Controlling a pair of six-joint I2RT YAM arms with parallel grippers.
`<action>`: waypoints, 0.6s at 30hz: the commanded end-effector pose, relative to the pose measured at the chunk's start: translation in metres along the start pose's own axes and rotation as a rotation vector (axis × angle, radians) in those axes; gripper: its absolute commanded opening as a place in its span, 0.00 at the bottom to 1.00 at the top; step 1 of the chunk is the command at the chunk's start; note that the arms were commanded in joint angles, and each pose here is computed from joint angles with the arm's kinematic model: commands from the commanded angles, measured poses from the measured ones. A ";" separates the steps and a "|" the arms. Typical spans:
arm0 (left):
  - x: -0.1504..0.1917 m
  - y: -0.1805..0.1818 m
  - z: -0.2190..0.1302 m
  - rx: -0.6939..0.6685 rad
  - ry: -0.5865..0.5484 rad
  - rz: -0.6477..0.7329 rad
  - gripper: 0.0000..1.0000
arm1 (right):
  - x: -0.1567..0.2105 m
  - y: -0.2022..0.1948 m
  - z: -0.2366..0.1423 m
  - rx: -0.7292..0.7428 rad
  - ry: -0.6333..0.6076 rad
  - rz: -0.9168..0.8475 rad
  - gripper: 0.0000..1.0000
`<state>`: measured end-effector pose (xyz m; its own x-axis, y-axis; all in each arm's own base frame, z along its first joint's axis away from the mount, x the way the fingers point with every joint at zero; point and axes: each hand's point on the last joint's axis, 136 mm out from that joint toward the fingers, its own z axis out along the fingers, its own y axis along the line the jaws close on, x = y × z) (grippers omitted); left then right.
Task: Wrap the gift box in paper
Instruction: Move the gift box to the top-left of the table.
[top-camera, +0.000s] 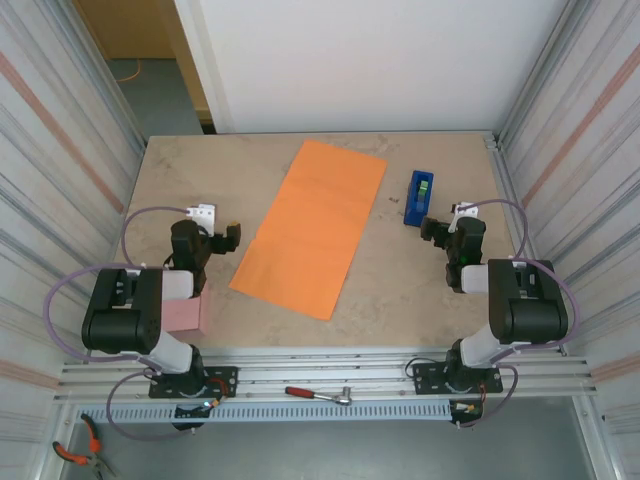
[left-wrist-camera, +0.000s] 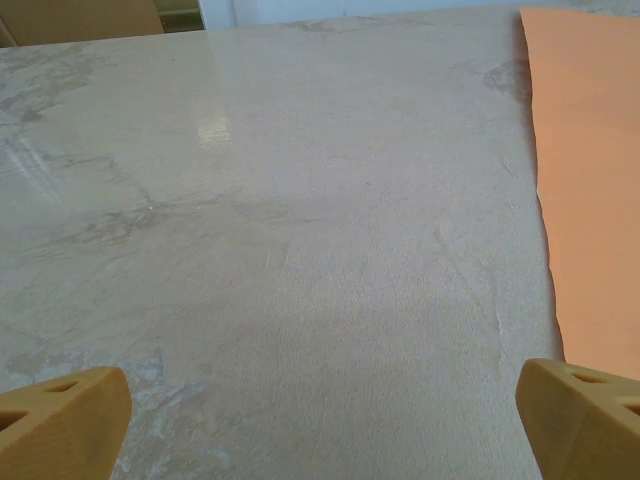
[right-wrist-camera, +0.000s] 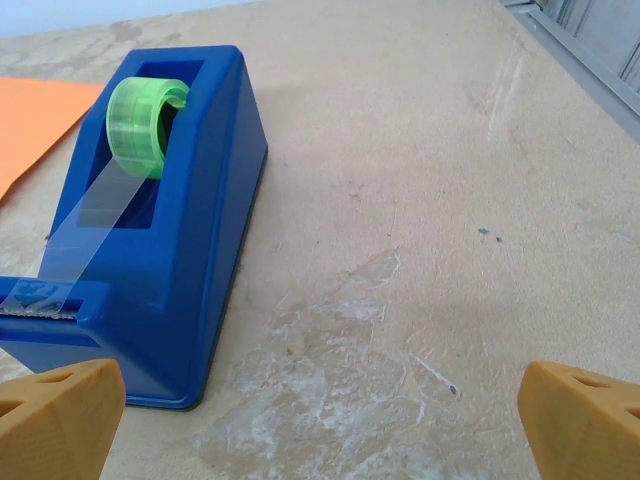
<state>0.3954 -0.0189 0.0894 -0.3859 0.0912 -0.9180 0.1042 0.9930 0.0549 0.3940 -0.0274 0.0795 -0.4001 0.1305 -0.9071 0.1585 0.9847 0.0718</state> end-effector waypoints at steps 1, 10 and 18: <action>-0.002 0.003 0.001 -0.008 -0.001 -0.005 0.99 | -0.003 0.000 -0.002 0.013 -0.021 -0.014 0.99; -0.001 0.003 0.001 -0.010 -0.001 -0.005 0.99 | -0.003 -0.001 -0.002 0.014 -0.022 -0.013 0.99; -0.001 0.004 0.000 0.005 -0.003 -0.021 0.99 | -0.003 -0.001 -0.002 0.012 -0.022 -0.010 0.99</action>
<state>0.3955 -0.0152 0.0894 -0.3867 0.0827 -0.9185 0.0977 0.9940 0.0484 0.3940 -0.0274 0.0795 -0.4001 0.1305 -0.9071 0.1585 0.9847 0.0718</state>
